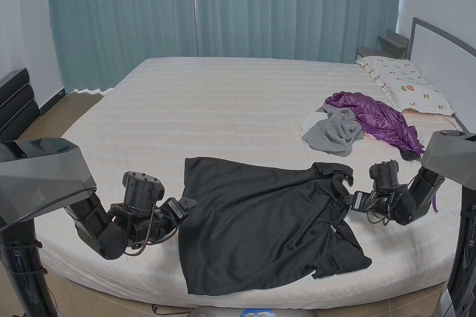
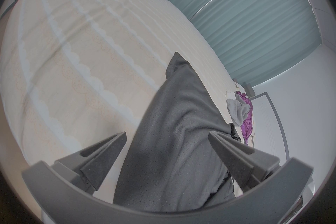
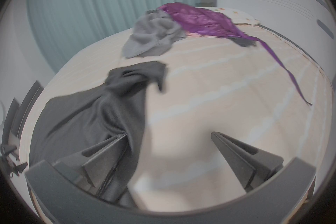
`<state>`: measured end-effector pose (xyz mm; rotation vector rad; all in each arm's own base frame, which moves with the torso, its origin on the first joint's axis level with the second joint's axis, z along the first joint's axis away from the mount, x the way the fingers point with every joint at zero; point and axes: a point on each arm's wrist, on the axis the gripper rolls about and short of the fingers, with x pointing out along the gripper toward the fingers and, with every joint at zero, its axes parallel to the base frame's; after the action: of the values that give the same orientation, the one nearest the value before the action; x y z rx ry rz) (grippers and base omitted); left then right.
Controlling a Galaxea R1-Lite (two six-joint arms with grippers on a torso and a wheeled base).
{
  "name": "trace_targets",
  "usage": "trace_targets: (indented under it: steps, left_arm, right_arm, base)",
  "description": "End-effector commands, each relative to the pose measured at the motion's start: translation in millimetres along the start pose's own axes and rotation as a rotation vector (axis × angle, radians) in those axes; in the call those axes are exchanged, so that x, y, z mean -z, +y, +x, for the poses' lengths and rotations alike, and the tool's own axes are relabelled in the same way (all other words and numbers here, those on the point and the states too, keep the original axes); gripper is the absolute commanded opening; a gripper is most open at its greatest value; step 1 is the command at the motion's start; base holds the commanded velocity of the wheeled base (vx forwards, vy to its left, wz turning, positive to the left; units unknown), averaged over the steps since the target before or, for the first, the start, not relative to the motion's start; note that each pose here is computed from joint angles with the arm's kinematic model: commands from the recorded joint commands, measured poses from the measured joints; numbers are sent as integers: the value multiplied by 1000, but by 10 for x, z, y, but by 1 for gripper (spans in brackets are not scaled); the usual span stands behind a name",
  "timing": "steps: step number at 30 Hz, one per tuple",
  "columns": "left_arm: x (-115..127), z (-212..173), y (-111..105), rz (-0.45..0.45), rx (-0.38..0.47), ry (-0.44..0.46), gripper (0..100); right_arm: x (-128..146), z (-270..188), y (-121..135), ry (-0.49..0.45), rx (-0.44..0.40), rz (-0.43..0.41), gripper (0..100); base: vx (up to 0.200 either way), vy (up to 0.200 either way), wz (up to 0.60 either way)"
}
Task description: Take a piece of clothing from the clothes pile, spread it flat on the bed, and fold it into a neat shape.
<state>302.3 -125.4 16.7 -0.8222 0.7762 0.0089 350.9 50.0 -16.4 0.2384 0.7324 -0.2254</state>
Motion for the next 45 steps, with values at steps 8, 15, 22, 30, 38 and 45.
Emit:
trace_targets:
  steps: [8,15,22,30,38,45]
  left_arm:
    - [1,7,15,-2,-5,1,100]
    - [-6,10,23,-5,-8,0,100]
    - [14,-10,37,-1,-13,6,100]
    - [23,-34,52,-1,-17,8,100]
    - [30,-47,63,-1,-21,11,100]
    - [34,-49,70,-1,-24,12,100]
  right_arm:
    - [-305,-46,-631,-170,-52,176,100]
    - [-193,-205,-559,-158,-224,221,100]
    - [-48,-273,-329,-127,-303,231,100]
    - [130,-489,-164,-62,-360,353,100]
    - [326,-668,-258,-66,-398,430,100]
    - [404,-753,-322,-66,-395,433,100]
  base:
    - [0,0,0]
    - [0,0,0]
    - [0,0,0]
    - [0,0,0]
    - [-75,0,0]
    - [-143,0,0]
